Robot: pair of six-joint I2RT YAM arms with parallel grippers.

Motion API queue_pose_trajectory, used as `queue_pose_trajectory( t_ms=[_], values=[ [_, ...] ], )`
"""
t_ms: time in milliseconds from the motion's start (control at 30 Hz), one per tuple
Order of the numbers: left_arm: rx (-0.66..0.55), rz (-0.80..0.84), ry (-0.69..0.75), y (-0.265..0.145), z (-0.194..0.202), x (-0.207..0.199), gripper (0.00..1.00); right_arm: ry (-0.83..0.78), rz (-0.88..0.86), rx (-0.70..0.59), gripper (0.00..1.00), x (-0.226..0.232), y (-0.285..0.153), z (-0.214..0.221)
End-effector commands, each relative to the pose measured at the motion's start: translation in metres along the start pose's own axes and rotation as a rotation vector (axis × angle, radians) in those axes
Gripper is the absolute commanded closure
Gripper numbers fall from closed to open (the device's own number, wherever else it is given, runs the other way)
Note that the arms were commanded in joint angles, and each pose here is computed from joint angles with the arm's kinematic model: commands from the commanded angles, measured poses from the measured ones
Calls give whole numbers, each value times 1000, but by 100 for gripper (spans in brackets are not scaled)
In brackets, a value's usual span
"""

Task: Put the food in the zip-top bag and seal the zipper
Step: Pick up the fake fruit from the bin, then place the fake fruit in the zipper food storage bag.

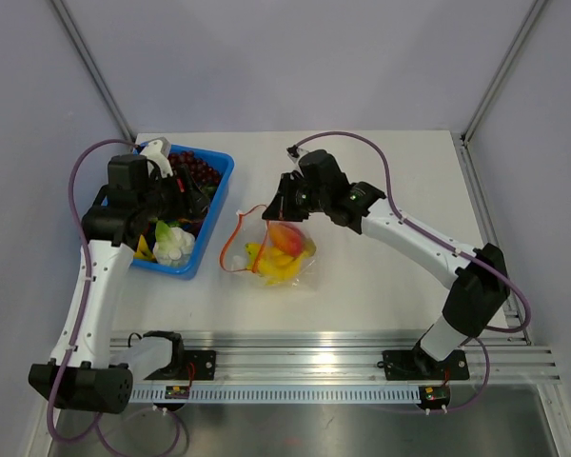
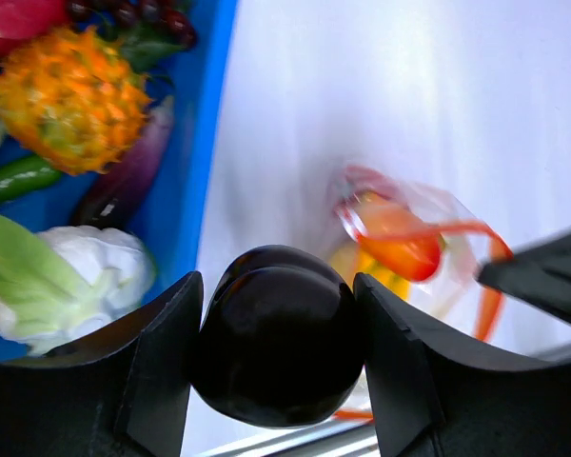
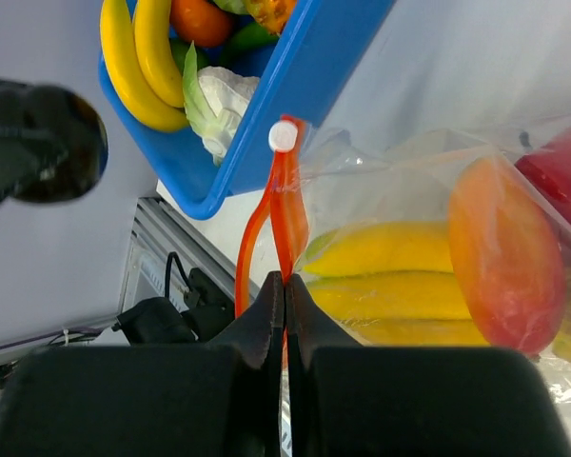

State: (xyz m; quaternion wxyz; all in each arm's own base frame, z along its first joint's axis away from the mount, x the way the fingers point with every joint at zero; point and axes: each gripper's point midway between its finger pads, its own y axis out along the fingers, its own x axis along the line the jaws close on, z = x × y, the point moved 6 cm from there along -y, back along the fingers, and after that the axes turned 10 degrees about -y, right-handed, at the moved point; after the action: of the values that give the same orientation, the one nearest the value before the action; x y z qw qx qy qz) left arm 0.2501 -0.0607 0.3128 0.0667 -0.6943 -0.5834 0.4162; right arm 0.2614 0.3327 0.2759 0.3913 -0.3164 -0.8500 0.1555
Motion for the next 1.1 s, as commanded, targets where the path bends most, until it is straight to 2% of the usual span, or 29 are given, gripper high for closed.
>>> queue_pose_trajectory(
  t_ms=[0, 233, 433, 500, 767, 1033, 1067],
  values=[
    [35, 148, -5, -13, 14, -20, 94, -13, -26, -55, 100, 13, 4, -21],
    [128, 297, -29, -11, 47, -32, 94, 5, -22, -51, 100, 11, 4, -16],
    [197, 338, -41, 13, 69, -44, 94, 17, -28, -51, 100, 11, 1, -13],
    [186, 363, -30, 21, 71, -53, 93, 21, -35, -56, 100, 12, -1, -13],
    [224, 261, -60, 74, 82, -64, 92, 26, -44, -64, 100, 14, -14, -9],
    [210, 281, -80, 93, 88, -74, 92, 35, -64, -72, 100, 15, -35, 2],
    [213, 285, -76, 94, 87, -77, 89, 37, -77, -81, 100, 18, -40, 2]
  ],
)
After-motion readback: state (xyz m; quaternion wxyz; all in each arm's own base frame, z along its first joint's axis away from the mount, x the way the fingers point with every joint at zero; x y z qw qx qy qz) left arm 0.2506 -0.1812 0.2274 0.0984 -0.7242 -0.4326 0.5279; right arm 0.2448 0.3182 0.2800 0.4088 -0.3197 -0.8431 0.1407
